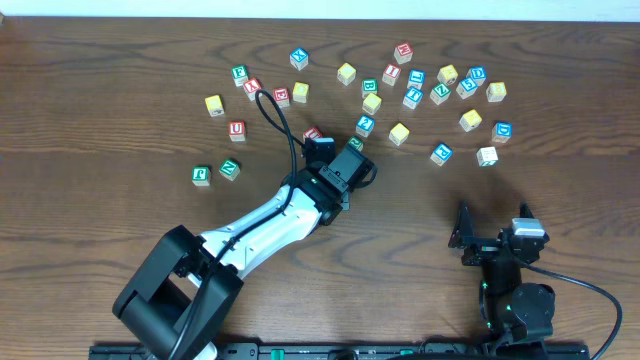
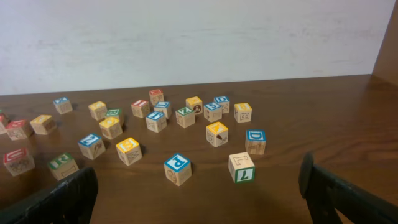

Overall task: Spell out AI2
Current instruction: 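Open the left gripper and release the I block next to A, then raise the left gripper and retract it back toward the left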

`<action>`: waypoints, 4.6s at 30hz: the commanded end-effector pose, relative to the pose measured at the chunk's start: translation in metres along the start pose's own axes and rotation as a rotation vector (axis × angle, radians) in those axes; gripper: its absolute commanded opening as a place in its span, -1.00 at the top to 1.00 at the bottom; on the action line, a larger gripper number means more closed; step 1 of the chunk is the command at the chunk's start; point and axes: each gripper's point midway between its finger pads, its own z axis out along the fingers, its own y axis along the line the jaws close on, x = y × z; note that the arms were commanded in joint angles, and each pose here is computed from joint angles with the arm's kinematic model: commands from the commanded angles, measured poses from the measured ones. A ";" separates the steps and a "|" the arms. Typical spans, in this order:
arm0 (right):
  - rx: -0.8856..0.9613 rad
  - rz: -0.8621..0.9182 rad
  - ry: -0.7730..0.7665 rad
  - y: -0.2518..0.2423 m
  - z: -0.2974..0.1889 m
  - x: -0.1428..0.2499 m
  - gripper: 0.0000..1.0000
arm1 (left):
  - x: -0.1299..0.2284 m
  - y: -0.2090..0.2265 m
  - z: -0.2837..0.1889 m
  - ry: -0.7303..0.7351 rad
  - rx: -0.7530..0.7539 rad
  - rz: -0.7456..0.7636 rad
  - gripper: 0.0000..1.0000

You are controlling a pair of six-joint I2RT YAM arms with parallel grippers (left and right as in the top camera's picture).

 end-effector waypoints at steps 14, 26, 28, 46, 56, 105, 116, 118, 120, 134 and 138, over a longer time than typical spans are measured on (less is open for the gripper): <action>0.011 -0.001 0.000 -0.003 0.000 0.000 -0.99 | 0.015 -0.036 -0.015 0.085 0.242 0.255 0.10; 0.011 -0.001 0.000 -0.003 0.000 0.000 -0.98 | 0.039 -0.036 -0.020 0.188 0.282 0.317 0.08; 0.011 -0.001 0.000 -0.003 0.000 0.000 -0.99 | 0.042 -0.034 -0.019 0.198 0.275 0.325 0.08; 0.011 -0.001 0.000 -0.003 0.000 0.000 -0.99 | 0.044 -0.038 -0.005 0.195 0.277 0.360 0.07; 0.011 -0.001 0.000 -0.003 0.000 0.000 -0.99 | 0.039 -0.035 0.003 0.166 0.242 0.358 0.07; 0.011 -0.001 0.000 -0.003 0.000 0.000 -0.99 | 0.038 -0.029 0.022 0.151 0.178 0.329 0.08; 0.011 -0.001 0.000 -0.003 0.000 0.000 -0.99 | 0.032 -0.030 0.022 0.125 0.172 0.325 0.08; 0.011 -0.001 0.000 -0.003 0.000 0.000 -0.98 | 0.030 -0.029 0.022 0.117 0.164 0.325 0.08; 0.011 -0.001 0.000 -0.003 0.000 0.000 -0.99 | 0.027 -0.029 0.023 0.104 0.156 0.323 0.08; 0.011 -0.001 0.000 -0.003 0.000 0.000 -0.99 | 0.022 -0.026 0.024 0.080 0.132 0.322 0.08; 0.011 -0.001 0.000 -0.003 0.000 0.000 -0.99 | 0.022 -0.026 0.024 0.079 0.131 0.321 0.09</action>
